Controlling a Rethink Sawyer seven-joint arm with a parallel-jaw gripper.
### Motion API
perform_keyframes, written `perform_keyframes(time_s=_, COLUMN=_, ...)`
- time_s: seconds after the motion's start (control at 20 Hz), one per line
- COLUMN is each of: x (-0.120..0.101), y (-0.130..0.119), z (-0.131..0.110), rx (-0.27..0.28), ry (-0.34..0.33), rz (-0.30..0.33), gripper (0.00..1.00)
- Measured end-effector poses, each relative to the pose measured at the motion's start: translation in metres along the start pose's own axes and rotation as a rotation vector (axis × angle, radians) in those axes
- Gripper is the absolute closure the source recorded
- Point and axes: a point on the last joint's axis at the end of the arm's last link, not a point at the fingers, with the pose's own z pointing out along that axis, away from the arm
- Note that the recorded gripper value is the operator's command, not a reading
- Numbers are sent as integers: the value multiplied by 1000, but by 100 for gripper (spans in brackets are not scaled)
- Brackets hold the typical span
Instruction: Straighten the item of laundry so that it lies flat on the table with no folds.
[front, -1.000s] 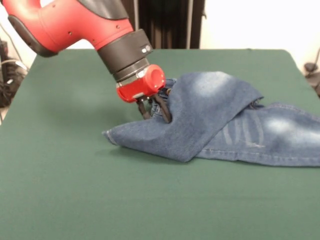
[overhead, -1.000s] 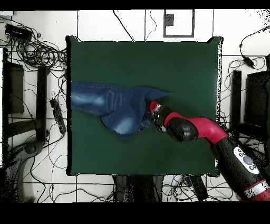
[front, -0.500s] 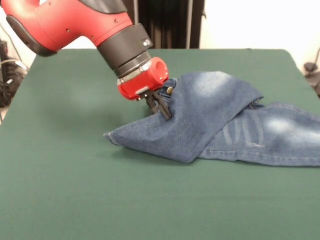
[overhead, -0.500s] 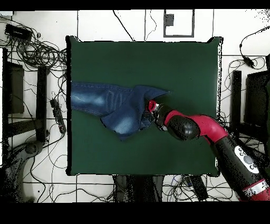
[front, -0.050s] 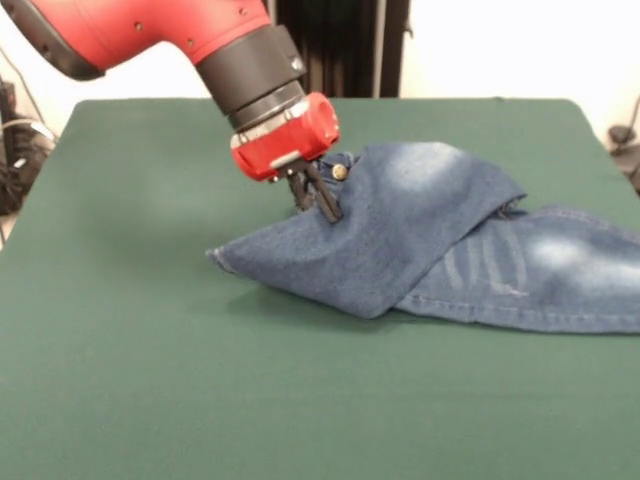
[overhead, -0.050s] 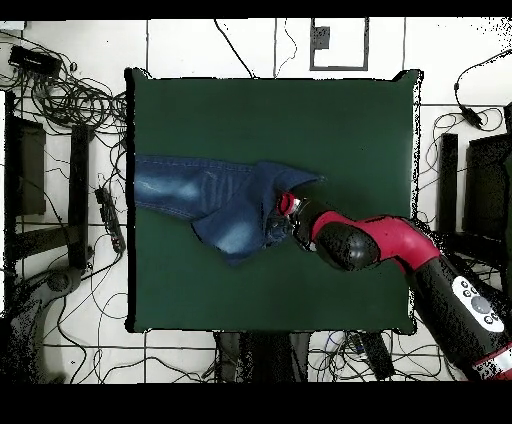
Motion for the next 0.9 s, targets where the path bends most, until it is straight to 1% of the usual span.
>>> perform_keyframes(time_s=0.3, x=-9, y=10, z=-15, rx=45, ry=-14, rz=-70, gripper=100)
perform_keyframes(time_s=0.45, x=-17, y=16, z=-30, rx=85, ry=-30, rz=-122, gripper=100)
perform_keyframes(time_s=0.6, x=-22, y=16, z=-38, rx=104, ry=-42, rz=-140, gripper=100)
perform_keyframes(time_s=0.65, x=-27, y=15, z=-44, rx=118, ry=-52, rz=-149, gripper=100)
perform_keyframes(time_s=0.9, x=-35, y=6, z=-56, rx=139, ry=-72, rz=-149, gripper=100)
